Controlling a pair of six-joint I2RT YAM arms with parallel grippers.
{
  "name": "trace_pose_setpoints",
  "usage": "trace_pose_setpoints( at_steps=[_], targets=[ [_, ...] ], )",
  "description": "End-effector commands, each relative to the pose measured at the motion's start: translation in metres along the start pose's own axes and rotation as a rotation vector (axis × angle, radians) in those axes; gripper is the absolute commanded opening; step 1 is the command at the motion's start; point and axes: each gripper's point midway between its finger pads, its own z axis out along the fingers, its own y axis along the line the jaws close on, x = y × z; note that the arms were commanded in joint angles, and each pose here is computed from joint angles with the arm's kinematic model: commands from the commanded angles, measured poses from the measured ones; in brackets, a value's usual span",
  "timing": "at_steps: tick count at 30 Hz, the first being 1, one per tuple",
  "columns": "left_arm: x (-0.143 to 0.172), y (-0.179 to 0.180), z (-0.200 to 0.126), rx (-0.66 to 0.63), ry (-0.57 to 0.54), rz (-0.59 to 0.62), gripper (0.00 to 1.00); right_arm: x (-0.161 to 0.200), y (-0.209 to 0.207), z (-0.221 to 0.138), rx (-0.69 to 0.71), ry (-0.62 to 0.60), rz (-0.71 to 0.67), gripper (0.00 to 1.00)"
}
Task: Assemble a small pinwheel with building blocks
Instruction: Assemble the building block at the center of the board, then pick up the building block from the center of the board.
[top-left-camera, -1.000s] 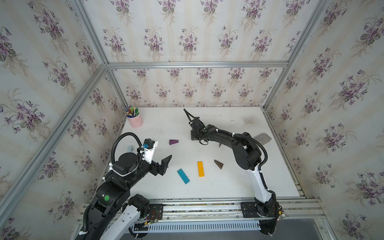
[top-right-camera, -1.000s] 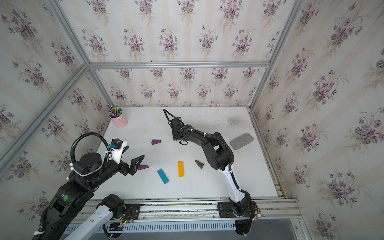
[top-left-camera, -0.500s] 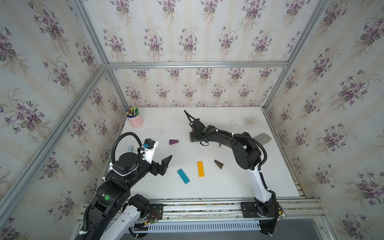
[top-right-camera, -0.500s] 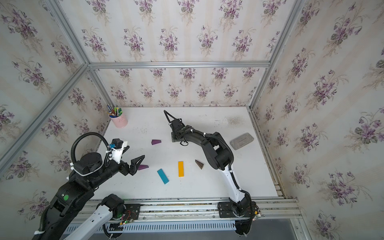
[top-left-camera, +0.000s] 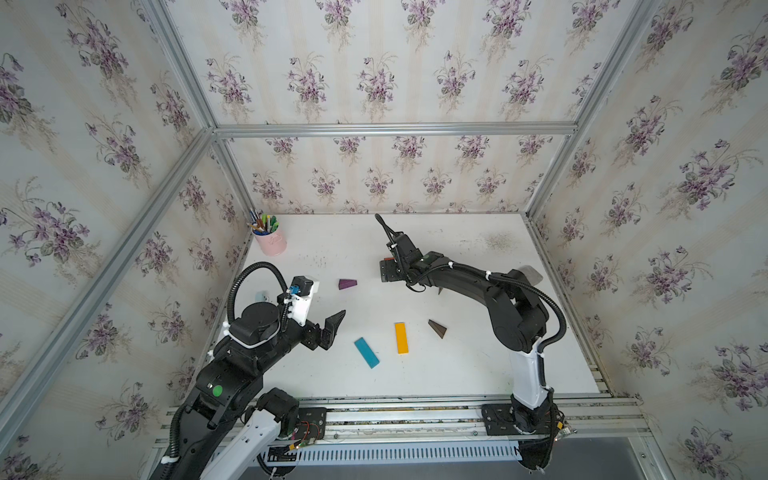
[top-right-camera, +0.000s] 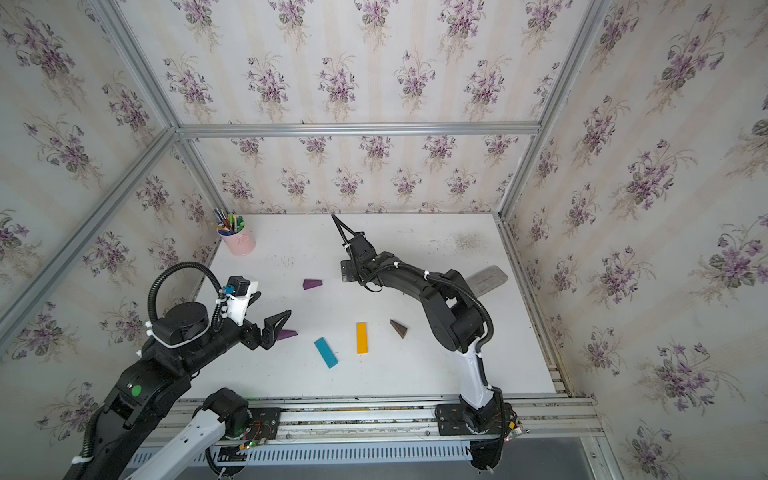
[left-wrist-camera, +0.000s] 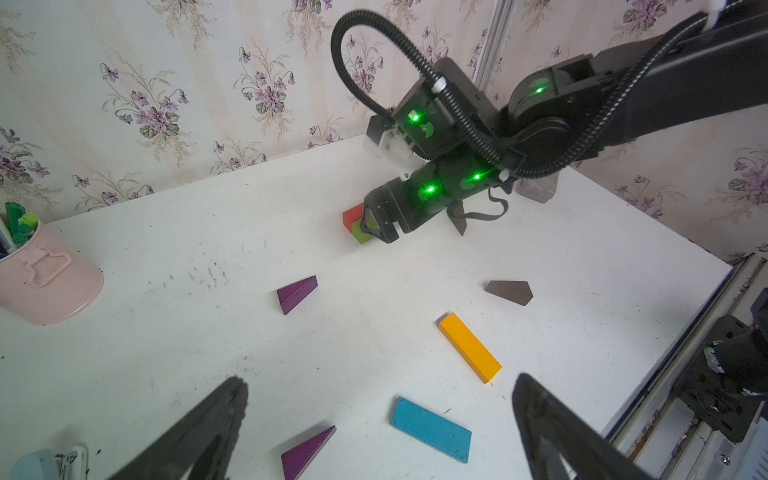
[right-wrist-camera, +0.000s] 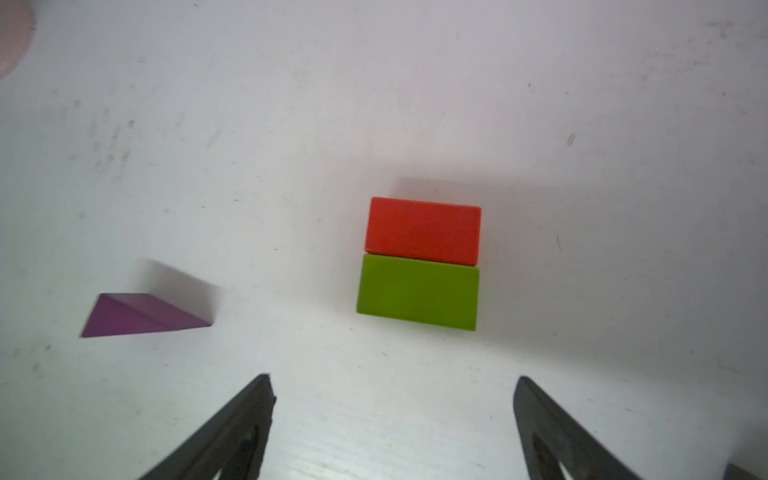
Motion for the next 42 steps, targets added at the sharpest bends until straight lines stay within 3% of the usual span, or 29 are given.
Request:
trace_pose_setpoints(
  at_steps=[1,7,11,15,18,24,27,29,35,39,42],
  targets=[
    [0.003,0.008,0.004,-0.045,0.012,0.013,1.0,-0.019,0.014,-0.026,-0.085,-0.075,-0.027,0.91],
    [0.01,0.007,0.031,-0.019,0.095,0.052,1.0,-0.016,0.008,-0.079,-0.168,-0.136,-0.104,0.9],
    [0.005,0.023,0.049,-0.102,0.146,0.052,1.0,-0.013,-0.022,-0.099,-0.14,-0.126,-0.053,0.89],
    [0.013,0.037,0.075,-0.166,0.27,0.091,0.99,-0.003,-0.037,-0.117,-0.167,-0.149,-0.075,0.89],
    [0.029,0.041,0.096,-0.143,0.418,0.262,0.95,0.013,-0.04,-0.126,-0.196,-0.156,-0.125,0.9],
    [0.027,0.048,0.137,-0.098,0.506,0.485,0.88,0.037,-0.043,-0.132,-0.233,-0.194,-0.169,0.9],
    [0.044,0.05,0.153,-0.019,0.579,0.664,0.78,0.038,-0.038,-0.135,-0.265,-0.187,-0.189,0.89],
    [0.056,0.054,0.16,0.036,0.612,0.722,0.71,0.042,-0.029,-0.141,-0.33,-0.212,-0.194,0.89],
    [0.078,0.084,0.192,0.117,0.659,0.639,0.58,0.05,-0.021,-0.162,-0.435,-0.33,-0.203,0.89],
    [0.096,0.095,0.214,0.154,0.716,0.651,0.56,0.049,-0.023,-0.176,-0.448,-0.405,-0.202,0.9],
    [0.107,0.097,0.229,0.177,0.75,0.641,0.47,0.049,-0.021,-0.183,-0.473,-0.434,-0.209,0.91]
  ],
)
